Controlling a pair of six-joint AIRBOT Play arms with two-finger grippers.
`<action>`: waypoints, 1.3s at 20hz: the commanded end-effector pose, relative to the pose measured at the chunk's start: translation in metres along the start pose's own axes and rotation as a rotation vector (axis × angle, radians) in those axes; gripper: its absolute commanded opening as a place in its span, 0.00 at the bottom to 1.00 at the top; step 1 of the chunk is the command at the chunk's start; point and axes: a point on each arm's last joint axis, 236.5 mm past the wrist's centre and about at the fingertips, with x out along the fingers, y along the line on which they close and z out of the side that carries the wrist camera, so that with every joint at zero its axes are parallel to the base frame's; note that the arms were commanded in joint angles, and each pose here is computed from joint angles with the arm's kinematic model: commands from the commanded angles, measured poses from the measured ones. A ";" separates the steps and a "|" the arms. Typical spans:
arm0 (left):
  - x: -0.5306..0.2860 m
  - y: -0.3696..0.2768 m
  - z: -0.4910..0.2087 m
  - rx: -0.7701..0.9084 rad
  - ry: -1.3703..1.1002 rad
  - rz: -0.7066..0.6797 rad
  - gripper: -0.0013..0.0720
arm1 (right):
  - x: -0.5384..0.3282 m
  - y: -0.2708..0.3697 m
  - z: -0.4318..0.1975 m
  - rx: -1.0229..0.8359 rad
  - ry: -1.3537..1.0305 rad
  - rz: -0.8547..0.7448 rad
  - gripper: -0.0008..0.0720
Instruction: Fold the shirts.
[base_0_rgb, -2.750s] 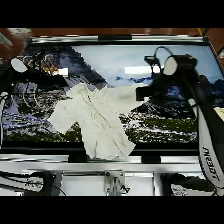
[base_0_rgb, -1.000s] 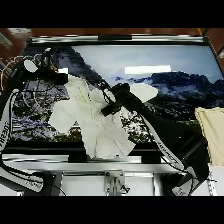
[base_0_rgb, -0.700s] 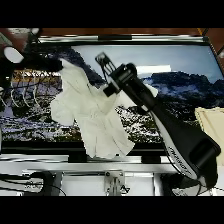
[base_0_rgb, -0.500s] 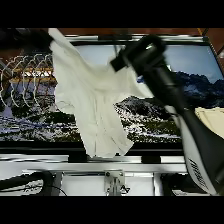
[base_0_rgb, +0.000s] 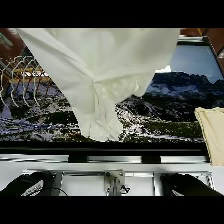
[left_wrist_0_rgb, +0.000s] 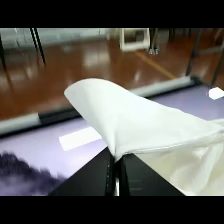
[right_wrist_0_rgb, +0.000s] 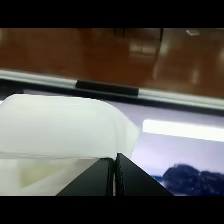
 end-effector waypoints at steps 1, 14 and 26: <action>0.004 -0.008 -0.081 -0.064 0.301 -0.048 0.11 | -0.012 0.002 -0.067 0.026 0.275 0.013 0.11; 0.033 -0.003 -0.408 -0.333 1.104 -0.115 0.11 | 0.118 0.096 -0.260 -0.239 0.873 0.108 0.11; 0.050 0.008 -0.478 -0.242 1.217 -0.191 0.87 | 0.148 0.072 -0.265 -0.121 0.873 0.063 0.11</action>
